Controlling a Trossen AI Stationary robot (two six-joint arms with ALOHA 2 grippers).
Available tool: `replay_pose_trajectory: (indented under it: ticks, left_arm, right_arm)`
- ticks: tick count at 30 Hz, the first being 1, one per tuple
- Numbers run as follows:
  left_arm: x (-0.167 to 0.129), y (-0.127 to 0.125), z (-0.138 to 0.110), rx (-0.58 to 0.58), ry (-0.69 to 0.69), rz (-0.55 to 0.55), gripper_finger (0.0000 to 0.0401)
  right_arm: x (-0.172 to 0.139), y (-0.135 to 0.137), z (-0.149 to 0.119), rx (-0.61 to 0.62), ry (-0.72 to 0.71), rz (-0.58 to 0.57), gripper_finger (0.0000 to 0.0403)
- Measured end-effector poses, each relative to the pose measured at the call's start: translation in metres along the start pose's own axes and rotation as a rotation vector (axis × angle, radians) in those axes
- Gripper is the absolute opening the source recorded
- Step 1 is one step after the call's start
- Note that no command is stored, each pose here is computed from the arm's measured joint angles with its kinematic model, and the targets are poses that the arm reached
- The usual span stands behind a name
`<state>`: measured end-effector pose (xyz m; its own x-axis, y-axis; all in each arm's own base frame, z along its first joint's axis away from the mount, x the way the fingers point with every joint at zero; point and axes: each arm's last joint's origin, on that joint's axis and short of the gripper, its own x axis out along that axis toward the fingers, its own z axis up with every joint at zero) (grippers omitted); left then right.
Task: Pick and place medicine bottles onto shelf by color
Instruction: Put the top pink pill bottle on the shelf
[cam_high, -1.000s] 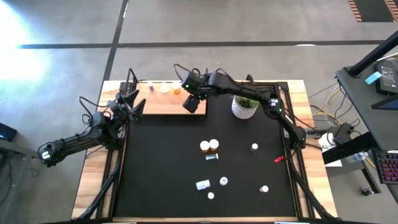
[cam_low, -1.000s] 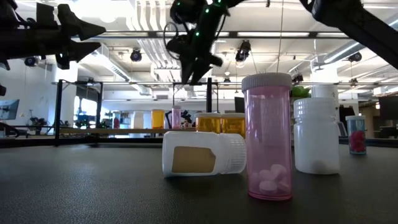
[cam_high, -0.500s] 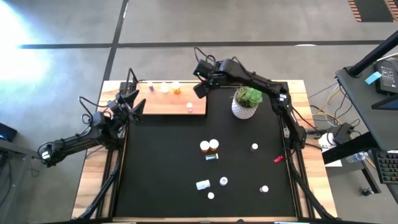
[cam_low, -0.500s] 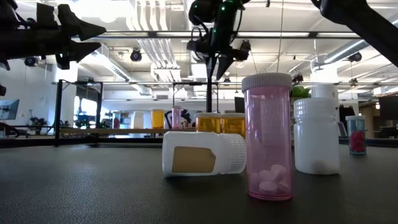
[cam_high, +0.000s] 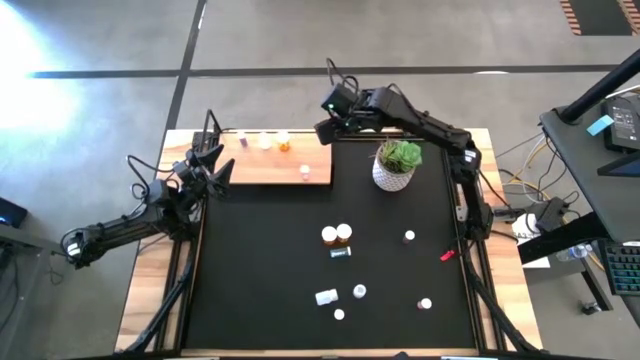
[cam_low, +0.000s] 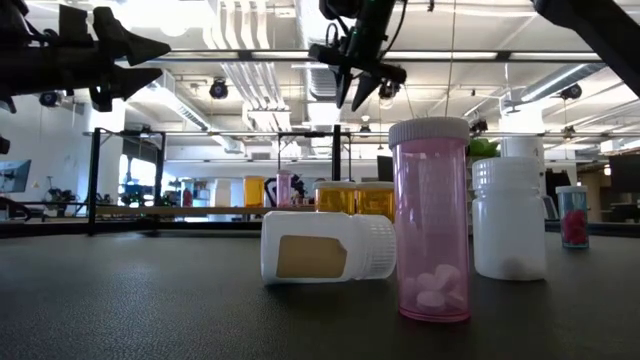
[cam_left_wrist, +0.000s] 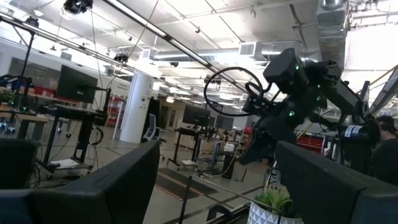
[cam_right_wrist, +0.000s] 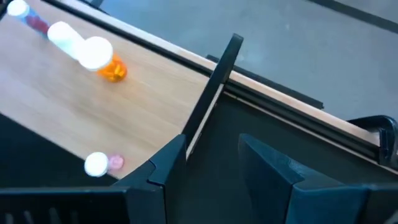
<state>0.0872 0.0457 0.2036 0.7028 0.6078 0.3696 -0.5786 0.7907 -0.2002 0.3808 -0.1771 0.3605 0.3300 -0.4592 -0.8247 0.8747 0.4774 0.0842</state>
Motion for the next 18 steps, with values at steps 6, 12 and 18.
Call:
replay_pose_trajectory:
  ticks: [6,12,18]
  left_arm:
    - [0.000,0.000,0.000,0.000,0.000,0.001,0.0306]
    - [0.000,0.000,0.000,0.001,0.001,0.000,0.0306]
    - [0.000,0.000,0.000,0.000,0.000,0.000,0.0306]
  right_arm:
    - [0.000,-0.012,-0.016,0.014,-0.079,0.063,0.0138]
    - [-0.005,-0.036,-0.047,0.044,-0.185,0.133,0.0138]
    - [0.004,-0.064,-0.095,0.081,-0.292,0.204,0.0138]
